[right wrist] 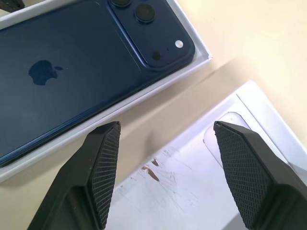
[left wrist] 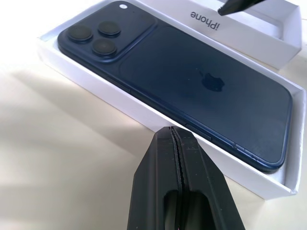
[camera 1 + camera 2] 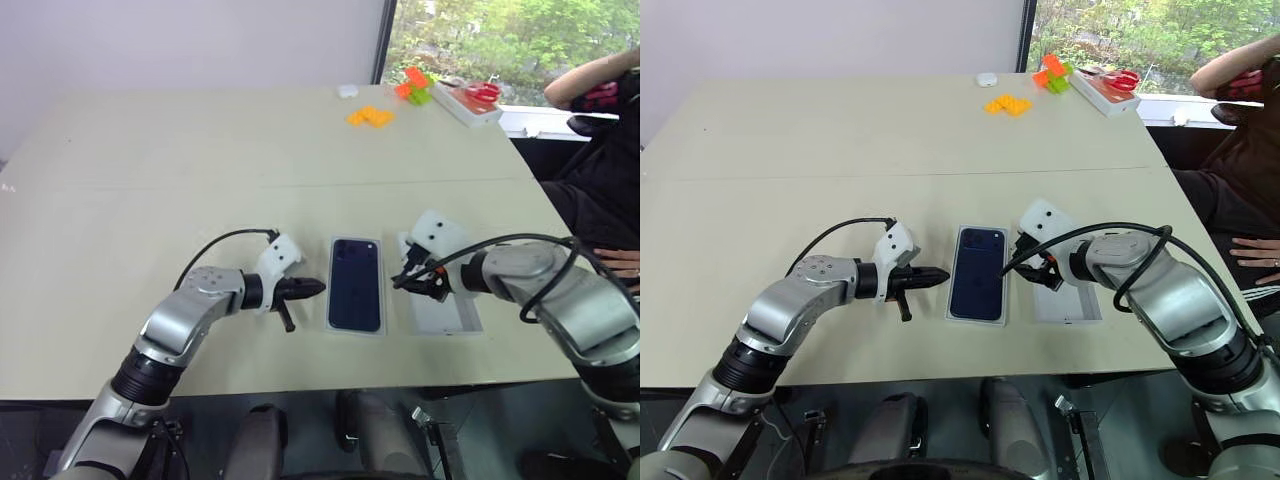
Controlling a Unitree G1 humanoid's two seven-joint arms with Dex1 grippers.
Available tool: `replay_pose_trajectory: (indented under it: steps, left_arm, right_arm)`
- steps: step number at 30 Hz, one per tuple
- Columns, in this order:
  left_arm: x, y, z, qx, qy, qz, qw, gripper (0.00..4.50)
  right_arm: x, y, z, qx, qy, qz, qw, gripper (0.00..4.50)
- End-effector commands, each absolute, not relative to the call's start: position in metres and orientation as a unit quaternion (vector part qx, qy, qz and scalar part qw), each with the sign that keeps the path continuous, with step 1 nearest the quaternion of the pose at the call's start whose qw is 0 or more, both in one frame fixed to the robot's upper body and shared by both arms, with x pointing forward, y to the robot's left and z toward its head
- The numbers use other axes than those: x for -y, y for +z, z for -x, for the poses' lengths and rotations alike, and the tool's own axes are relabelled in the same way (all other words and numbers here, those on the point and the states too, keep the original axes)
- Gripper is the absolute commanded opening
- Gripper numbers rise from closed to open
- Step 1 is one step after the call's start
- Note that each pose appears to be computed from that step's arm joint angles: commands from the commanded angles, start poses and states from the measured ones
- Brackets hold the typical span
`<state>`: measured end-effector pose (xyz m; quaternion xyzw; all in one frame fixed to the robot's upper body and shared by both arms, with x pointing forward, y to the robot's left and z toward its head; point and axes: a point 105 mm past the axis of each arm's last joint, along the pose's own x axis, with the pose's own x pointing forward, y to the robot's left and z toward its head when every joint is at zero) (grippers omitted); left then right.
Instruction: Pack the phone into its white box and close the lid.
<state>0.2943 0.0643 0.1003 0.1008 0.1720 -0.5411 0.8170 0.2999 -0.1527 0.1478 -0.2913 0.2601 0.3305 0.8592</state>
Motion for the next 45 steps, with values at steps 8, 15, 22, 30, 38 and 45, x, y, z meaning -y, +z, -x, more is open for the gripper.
replay_pose_trajectory:
  steps: [8,15,22,30,38,45]
  left_arm:
    - [-0.055,0.108,-0.284,-0.152,-0.567,-0.110,0.802,0.00]
    - [-0.072,0.140,-0.280,-0.088,-0.580,-0.087,0.805,0.00]
    - [-0.085,0.147,-0.258,-0.066,-0.620,-0.122,0.772,0.00]
    - [-0.090,0.139,-0.259,-0.073,-0.618,-0.142,0.770,0.00]
    - [-0.102,0.145,-0.271,-0.062,-0.581,-0.117,0.803,0.00]
    - [-0.139,0.142,-0.297,-0.067,-0.499,-0.118,0.856,0.00]
  right_arm:
    - [0.155,0.156,-0.299,-0.298,0.308,0.209,0.879,3.23]
    - [0.159,0.140,-0.300,-0.345,0.262,0.152,0.888,3.23]
    - [0.165,0.132,-0.303,-0.358,0.238,0.132,0.893,3.01]
    - [0.169,0.130,-0.301,-0.365,0.233,0.118,0.894,0.05]
    - [0.190,0.174,-0.311,-0.307,0.204,0.068,0.927,0.05]
    - [0.113,0.232,-0.280,-0.184,0.436,-0.068,0.879,0.05]
